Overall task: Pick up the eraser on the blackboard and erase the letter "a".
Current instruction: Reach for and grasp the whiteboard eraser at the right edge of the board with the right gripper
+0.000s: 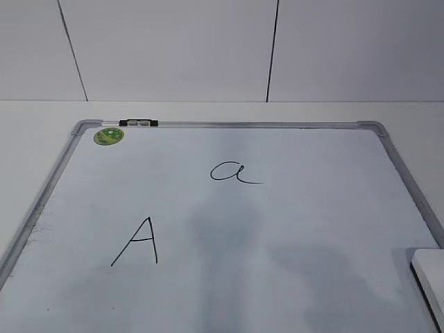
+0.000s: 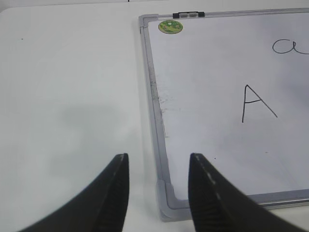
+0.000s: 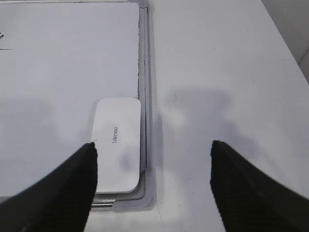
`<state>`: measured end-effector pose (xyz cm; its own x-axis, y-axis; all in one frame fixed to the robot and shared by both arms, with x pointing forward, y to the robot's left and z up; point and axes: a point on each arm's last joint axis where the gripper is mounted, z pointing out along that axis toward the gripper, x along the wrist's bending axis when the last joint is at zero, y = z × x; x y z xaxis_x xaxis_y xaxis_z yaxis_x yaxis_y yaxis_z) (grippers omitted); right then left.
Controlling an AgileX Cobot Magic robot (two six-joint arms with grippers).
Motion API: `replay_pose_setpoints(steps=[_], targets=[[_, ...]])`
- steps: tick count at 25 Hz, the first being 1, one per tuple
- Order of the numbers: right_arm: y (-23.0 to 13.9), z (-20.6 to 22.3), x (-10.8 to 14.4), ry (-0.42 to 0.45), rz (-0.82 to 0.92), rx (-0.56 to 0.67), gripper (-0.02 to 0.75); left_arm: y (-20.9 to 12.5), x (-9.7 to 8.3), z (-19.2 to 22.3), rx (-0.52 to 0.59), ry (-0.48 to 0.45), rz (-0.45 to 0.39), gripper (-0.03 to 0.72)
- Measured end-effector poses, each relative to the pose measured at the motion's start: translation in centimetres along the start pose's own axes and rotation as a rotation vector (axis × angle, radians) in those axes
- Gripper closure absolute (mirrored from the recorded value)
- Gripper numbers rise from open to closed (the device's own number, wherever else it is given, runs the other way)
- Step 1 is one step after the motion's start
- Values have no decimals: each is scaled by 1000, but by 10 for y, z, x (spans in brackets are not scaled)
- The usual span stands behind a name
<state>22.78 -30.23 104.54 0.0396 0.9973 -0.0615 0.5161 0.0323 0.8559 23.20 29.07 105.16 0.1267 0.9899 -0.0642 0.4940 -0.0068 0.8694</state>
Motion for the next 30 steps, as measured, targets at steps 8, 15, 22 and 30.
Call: replay_pose_setpoints(steps=[8, 15, 22, 30], targets=[[11, -6, -1, 2, 1, 10, 153, 0, 0, 0, 0, 0, 0, 366], [41, 9, -1, 11, -5, 218, 153, 0, 0, 0, 0, 0, 0, 380], [51, 40, 2, 43, 0, 443, 153, 0, 0, 0, 0, 0, 0, 381], [52, 46, 3, 49, 2, 484, 151, 0, 0, 0, 0, 0, 0, 381]])
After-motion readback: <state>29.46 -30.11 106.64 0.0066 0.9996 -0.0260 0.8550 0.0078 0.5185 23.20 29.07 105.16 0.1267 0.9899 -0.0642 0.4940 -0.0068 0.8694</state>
